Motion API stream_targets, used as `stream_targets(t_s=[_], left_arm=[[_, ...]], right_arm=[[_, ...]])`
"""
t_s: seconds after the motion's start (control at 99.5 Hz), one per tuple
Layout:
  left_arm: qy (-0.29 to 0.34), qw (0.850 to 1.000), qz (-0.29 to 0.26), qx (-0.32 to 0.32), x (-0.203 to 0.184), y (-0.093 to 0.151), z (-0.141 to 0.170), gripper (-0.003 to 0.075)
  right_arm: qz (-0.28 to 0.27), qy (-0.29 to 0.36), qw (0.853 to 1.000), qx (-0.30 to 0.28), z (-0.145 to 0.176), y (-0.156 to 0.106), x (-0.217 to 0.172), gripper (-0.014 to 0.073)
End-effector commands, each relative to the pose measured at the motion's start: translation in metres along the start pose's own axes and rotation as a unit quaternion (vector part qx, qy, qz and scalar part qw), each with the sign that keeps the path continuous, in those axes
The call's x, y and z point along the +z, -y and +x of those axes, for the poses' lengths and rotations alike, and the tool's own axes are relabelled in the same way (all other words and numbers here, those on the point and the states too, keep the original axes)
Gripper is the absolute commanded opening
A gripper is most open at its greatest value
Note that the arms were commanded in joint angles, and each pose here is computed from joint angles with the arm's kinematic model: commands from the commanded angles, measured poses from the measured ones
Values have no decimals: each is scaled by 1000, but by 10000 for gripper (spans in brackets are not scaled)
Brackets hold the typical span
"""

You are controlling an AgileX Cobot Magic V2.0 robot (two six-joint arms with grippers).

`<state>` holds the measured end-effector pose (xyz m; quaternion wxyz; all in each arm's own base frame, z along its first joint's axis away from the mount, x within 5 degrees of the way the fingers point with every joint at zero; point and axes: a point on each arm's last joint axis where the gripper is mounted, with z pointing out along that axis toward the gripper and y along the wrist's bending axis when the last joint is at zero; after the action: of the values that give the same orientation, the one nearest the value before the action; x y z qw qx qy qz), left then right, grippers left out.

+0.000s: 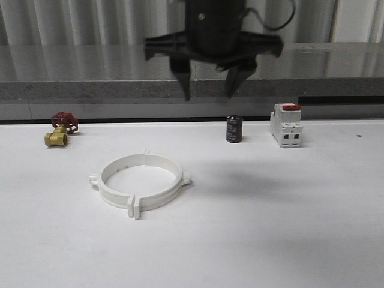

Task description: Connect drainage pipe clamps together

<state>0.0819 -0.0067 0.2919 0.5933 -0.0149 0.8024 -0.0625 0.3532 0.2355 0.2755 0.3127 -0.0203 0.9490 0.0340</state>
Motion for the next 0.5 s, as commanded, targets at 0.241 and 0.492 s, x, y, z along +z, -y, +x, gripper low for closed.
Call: stream_targets(t_s=[0.241, 0.492], left_arm=[[49, 999, 11, 0, -3, 3, -16, -20], [49, 999, 11, 0, -3, 3, -16, -20]], right_arm=[[39, 127, 989, 60, -6, 125, -112, 472], [90, 164, 976, 109, 55, 197, -166, 472]])
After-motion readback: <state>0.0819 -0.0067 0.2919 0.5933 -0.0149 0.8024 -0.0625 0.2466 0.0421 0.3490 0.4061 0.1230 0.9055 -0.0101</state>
